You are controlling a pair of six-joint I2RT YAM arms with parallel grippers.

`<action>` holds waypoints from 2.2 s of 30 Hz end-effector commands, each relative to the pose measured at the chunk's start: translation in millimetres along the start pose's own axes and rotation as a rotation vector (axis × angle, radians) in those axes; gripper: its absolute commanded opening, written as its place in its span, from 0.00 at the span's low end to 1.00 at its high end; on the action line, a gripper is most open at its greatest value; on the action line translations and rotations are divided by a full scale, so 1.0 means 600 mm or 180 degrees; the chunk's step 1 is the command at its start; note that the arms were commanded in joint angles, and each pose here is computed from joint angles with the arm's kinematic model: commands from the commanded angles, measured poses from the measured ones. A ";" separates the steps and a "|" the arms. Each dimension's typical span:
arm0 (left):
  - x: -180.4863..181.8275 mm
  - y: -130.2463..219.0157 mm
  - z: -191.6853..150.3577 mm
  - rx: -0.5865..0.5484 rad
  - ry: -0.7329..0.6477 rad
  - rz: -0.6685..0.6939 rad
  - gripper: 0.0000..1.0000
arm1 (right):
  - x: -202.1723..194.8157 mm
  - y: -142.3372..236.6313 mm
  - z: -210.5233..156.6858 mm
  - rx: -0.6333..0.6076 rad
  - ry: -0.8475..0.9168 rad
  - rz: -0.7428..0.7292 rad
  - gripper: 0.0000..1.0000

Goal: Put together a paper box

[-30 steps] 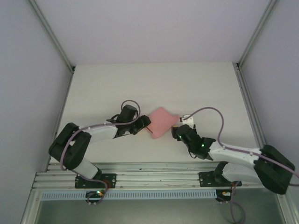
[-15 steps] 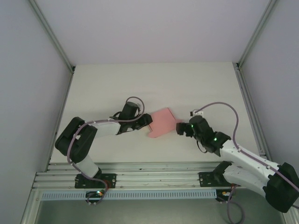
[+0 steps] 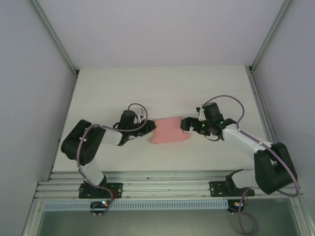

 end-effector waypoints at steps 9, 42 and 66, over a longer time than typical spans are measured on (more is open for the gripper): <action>0.023 -0.004 0.004 0.0033 0.0142 -0.0340 0.27 | 0.054 -0.059 0.023 0.0281 -0.0351 0.1172 0.94; -0.204 0.080 -0.074 -0.0376 -0.4176 0.0835 1.00 | 0.019 0.004 0.046 0.0508 -0.1947 0.1146 0.48; -0.193 0.003 -0.080 -0.0473 -0.5856 0.1690 0.76 | 0.047 0.043 0.029 0.1379 -0.2746 0.1640 0.42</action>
Point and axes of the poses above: each hand's point on the last joint's axis, 136 mm out from that joint toward the fingers, its own y axis back along the fingers, its own x axis along the line the jaws close on, z = x × y, the point moved 3 cm from there along y, back along the fingers, and after that the axes turned 11 degrees about y, right-handed, at the moved point
